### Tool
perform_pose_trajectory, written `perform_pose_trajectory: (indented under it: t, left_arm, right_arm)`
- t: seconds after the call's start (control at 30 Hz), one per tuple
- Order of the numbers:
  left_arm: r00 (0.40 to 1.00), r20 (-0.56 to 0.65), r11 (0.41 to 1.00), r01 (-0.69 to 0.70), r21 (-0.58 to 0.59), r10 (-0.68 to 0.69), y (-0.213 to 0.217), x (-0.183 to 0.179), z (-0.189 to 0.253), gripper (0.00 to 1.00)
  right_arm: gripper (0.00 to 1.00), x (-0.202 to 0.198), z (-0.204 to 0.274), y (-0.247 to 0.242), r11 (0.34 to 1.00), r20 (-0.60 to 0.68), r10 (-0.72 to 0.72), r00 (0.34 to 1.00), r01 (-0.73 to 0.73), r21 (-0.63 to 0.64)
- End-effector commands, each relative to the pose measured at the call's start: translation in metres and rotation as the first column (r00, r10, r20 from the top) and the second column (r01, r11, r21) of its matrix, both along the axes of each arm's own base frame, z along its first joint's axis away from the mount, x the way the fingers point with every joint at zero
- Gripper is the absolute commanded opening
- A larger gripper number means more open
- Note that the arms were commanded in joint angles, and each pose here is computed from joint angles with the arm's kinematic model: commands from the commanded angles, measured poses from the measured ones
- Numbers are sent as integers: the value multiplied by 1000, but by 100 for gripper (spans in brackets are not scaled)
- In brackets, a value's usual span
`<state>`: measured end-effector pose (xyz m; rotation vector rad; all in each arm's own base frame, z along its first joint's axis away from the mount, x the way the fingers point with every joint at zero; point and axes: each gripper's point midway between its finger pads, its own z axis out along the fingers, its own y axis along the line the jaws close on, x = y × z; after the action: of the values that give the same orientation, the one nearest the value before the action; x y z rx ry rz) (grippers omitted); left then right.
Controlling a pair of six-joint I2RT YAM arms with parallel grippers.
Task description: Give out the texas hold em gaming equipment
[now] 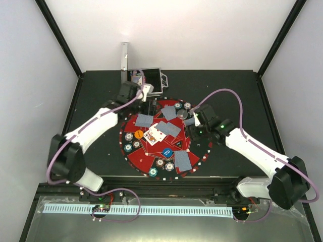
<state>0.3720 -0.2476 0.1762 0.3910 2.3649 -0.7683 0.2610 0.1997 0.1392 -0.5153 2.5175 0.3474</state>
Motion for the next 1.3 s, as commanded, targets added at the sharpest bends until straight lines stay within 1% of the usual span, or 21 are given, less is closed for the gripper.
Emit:
perform_pose_trajectory:
  t: [0.0,0.1,0.23,0.3,0.37,0.47,0.6,0.77,0.9,1.03,1.13,1.27]
  left_arm:
    - [995,42,996,-87,-9,87,55,-12,23,81]
    - [981,90,985,-170,-35,172,104,-22,43,87]
    - [942,153,954,-298,-17,297,173,-39,58,93]
    - [909,179,924,-383,4,377,204,-48,60,95]
    - [870,224,894,-449,-10,440,221,-52,61,98]
    - [819,286,858,-512,-29,498,236,-55,59,98]
    - [811,296,844,-535,29,504,245,-57,63,98]
    - [805,291,827,-558,75,517,252,-59,57,98]
    - [803,295,824,-561,82,517,253,-60,56,98]
    - [802,292,821,-564,87,521,255,-59,55,98]
    - [801,291,819,-567,89,523,255,-58,54,98]
    - [799,291,815,-572,98,526,257,-58,53,98]
  right_arm:
    - [62,32,10,-27,985,29,-168,985,169,-20]
    - [62,52,-1,-59,954,6,-293,956,293,-58]
    - [62,72,-21,-116,877,-22,-476,879,472,-93]
    - [62,80,-31,-144,828,-38,-558,829,553,-95]
    - [62,84,-43,-166,783,-55,-620,783,613,-101]
    - [62,88,-61,-193,729,-75,-682,727,670,-137]
    - [62,91,-77,-217,681,-92,-731,676,713,-167]
    - [62,84,-105,-226,664,-168,-748,642,722,-195]
    - [62,78,-122,-224,659,-207,-752,626,724,-204]
    - [66,71,-132,-232,631,-203,-776,598,732,-256]
    - [70,66,-139,-232,625,-214,-780,588,733,-268]
    - [81,64,-140,-232,624,-210,-782,587,736,-262]
